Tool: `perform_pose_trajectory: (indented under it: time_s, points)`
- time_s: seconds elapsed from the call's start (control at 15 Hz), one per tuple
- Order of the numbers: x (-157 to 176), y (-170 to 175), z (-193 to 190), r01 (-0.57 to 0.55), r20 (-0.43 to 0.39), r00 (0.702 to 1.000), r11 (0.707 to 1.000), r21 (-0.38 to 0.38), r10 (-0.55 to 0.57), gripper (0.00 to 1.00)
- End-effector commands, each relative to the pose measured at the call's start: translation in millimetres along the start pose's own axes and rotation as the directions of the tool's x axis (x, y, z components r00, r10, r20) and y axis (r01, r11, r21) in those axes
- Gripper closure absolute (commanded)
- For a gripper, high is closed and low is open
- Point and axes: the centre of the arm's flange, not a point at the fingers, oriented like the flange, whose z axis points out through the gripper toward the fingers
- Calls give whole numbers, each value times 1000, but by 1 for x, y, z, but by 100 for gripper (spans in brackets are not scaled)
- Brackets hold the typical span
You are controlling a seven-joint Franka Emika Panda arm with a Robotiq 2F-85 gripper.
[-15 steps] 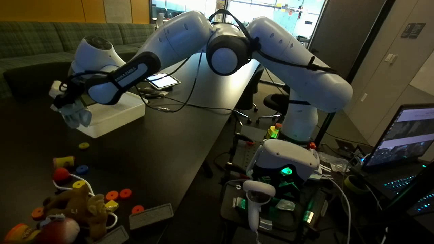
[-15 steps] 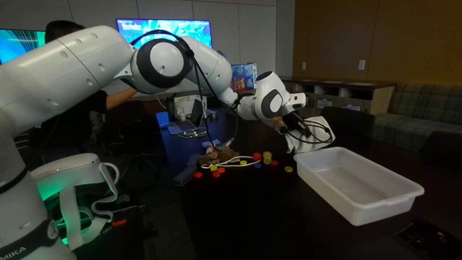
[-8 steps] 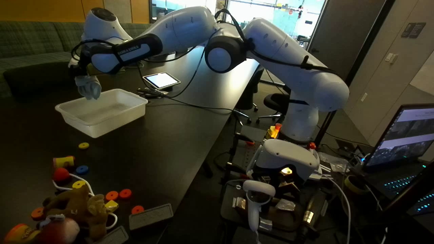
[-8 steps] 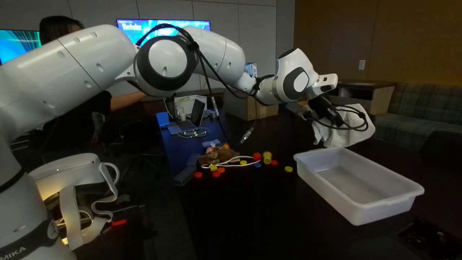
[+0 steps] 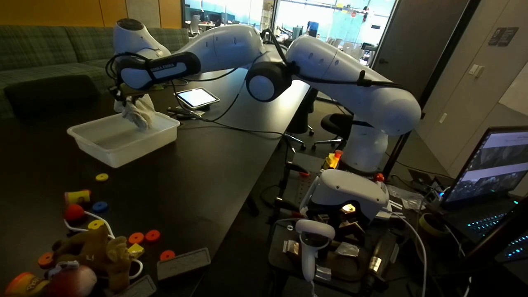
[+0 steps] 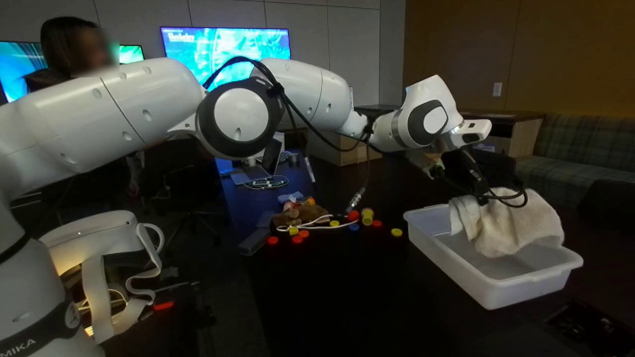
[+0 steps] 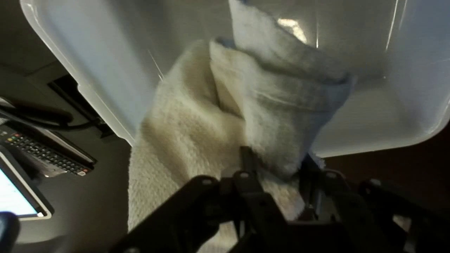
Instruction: Use the towel to push all the objects on the table to the left
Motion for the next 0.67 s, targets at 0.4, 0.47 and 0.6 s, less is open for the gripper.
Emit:
perform_pose_trajectory:
  time_s: [0.4, 0.47, 0.6]
  points:
    - [-7, 25, -114, 24, 211, 976, 989, 146, -55, 0]
    - [-8, 24, -124, 27, 248, 966, 985, 172, -70, 0]
    - [-15, 22, -146, 31, 320, 942, 972, 231, -106, 0]
